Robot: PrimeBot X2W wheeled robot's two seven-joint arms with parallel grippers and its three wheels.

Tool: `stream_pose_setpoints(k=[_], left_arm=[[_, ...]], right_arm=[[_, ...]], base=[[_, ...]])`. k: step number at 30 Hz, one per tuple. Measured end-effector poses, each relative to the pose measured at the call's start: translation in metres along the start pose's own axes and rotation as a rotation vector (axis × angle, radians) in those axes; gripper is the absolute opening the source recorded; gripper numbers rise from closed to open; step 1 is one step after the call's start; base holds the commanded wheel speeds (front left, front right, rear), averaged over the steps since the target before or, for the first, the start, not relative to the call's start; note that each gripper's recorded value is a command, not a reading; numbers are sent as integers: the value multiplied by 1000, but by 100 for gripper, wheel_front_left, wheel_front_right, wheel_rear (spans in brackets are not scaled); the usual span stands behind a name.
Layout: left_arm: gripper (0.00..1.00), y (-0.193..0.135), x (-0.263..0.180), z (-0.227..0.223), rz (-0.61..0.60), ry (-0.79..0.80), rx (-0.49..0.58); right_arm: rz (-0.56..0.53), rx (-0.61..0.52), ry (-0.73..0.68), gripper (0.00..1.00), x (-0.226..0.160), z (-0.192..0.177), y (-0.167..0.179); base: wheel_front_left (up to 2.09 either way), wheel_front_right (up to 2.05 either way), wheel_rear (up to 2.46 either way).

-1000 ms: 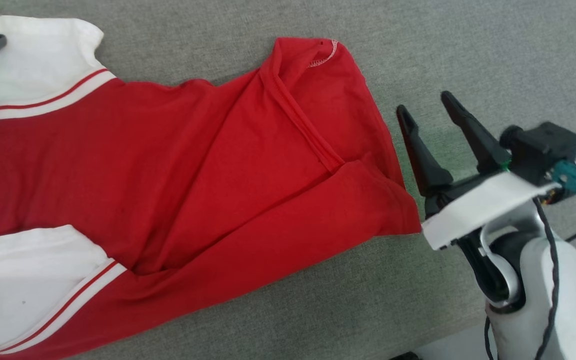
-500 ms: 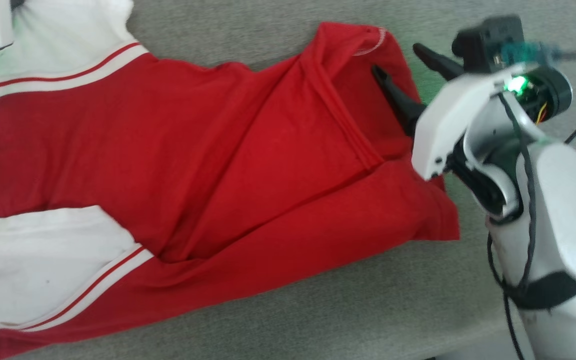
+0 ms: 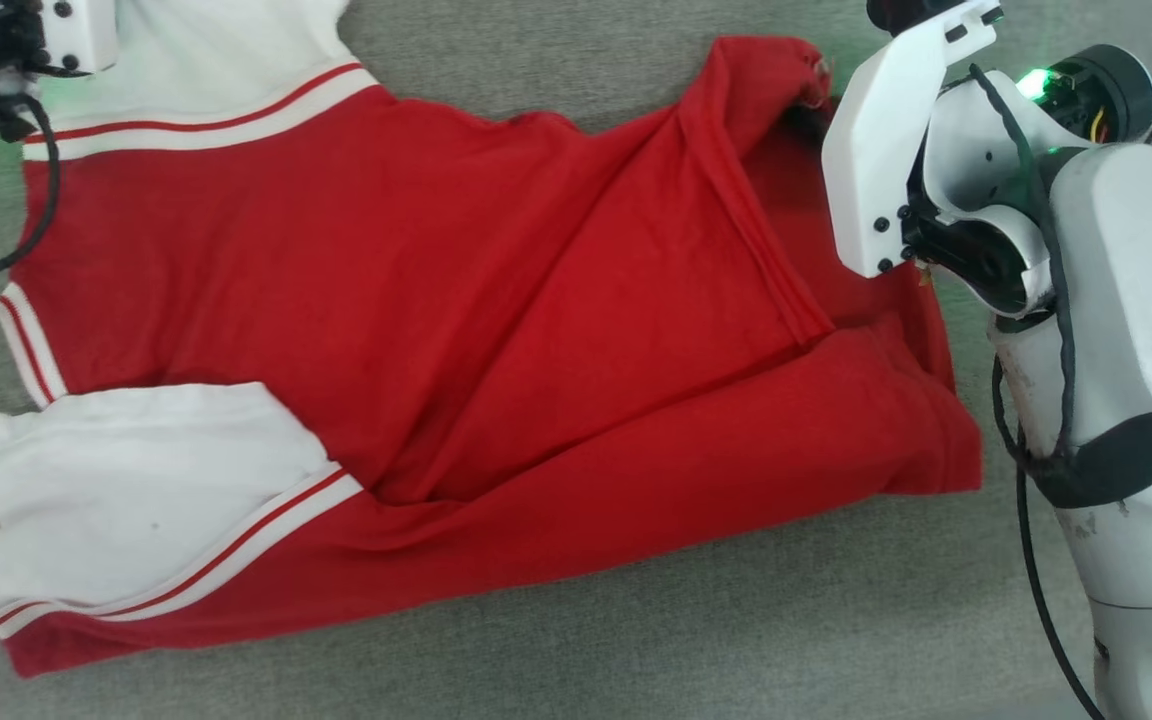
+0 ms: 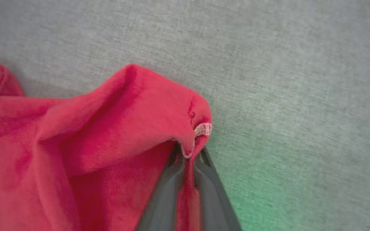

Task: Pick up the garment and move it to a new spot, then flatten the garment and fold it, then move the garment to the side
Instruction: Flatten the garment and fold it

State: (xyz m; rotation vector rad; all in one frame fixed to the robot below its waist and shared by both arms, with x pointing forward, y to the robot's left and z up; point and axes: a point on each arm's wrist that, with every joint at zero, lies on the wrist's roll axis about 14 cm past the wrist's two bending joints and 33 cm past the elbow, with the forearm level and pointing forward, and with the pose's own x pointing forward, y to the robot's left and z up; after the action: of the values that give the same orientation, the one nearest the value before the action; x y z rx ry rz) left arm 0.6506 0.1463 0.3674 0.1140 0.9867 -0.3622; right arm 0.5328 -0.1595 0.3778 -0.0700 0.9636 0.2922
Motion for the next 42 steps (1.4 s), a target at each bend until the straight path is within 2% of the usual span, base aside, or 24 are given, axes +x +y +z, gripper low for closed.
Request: stream_pose_setpoints(k=[9,16,24,33,42], left_arm=[[0,4,-31,3,4,-16,-1],[0,8,-76,18,12,-73,34],[0,11,-136,18,44,-126,104],[0,4,-187,-31,104,-79,112],[0,-33,-208,-112,70,45,85]], right_arm=[[5,-3,-59,0,-17,9,2],[-25,-22,-156,0,-46,22,-5],[-8,-54,-267,0,-85,30,8],[24,-75,-286,0,-121,13,24],[25,6,-201,0,-129,-36,23]], base=[[0,0,0],[0,0,0],[0,0,0],[0,0,0],[0,0,0]])
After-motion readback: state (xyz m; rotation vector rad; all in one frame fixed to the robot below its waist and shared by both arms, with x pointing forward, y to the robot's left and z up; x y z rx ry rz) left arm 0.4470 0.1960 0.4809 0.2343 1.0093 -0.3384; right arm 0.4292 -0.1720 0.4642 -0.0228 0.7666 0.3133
